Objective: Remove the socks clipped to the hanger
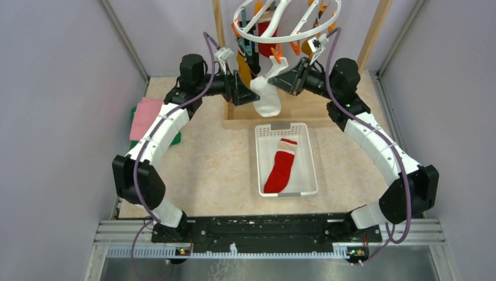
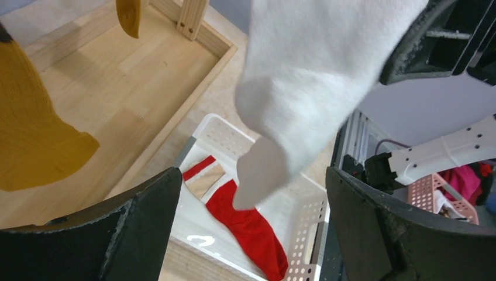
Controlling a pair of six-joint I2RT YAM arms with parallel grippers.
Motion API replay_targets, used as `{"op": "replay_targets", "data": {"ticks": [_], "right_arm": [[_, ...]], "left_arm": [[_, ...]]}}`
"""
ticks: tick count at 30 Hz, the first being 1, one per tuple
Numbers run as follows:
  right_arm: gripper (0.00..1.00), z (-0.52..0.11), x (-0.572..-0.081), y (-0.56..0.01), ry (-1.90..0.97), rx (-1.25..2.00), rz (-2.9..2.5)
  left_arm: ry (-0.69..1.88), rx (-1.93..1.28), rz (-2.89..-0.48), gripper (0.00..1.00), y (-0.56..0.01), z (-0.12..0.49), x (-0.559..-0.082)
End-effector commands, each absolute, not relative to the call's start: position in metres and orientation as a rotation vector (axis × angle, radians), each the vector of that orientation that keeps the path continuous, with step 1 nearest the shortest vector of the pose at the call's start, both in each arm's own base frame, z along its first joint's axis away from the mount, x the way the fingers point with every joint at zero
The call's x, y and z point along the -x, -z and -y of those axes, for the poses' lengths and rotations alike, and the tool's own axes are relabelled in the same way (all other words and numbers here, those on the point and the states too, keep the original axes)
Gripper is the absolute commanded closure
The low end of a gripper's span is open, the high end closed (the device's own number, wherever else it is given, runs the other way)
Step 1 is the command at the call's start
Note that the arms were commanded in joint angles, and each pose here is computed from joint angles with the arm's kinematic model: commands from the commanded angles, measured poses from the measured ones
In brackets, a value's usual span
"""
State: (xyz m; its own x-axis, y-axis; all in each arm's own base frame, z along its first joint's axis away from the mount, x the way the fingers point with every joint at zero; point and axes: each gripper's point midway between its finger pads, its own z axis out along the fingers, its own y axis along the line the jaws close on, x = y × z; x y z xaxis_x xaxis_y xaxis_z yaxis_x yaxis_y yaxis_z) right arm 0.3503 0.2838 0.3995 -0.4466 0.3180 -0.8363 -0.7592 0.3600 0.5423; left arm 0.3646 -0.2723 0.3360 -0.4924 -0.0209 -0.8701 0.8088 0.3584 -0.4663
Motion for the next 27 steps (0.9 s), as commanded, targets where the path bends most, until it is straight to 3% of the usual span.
{"op": "replay_targets", "data": {"ticks": [1, 8, 17, 20, 22, 24, 27], "right_arm": [[0.95, -0.283, -0.320, -0.434, -1.437, 0.478, -1.485], [0.95, -0.284, -0.317, -0.428, -1.470, 0.484, -1.513], [0.94, -0.288, -0.308, -0.426, -1.559, 0.509, -1.498], [0.94, -0.288, -0.309, -0.423, -1.560, 0.506, -1.503], [0.94, -0.289, -0.311, -0.422, -1.559, 0.499, -1.504], [0.84, -0.289, -0.313, -0.423, -1.556, 0.492, -1.512], [0.78, -0.288, -0.318, -0.424, -1.523, 0.485, -1.535]], "left_arm": [[1.360, -0.663, -1.664, 0.01, -0.382, 0.264, -0.357], [1.511, -0.714, -1.552, 0.01, -0.421, 0.268, -0.332], [1.543, -0.680, -1.643, 0.01, -0.388, 0.273, -0.333], [1.567, -0.668, -1.649, 0.06, -0.387, 0.273, -0.331], [1.585, -0.664, -1.658, 0.17, -0.387, 0.274, -0.329], [1.596, -0.660, -1.662, 0.34, -0.387, 0.275, -0.328], [1.585, -0.648, -1.658, 0.71, -0.389, 0.275, -0.329]]}}
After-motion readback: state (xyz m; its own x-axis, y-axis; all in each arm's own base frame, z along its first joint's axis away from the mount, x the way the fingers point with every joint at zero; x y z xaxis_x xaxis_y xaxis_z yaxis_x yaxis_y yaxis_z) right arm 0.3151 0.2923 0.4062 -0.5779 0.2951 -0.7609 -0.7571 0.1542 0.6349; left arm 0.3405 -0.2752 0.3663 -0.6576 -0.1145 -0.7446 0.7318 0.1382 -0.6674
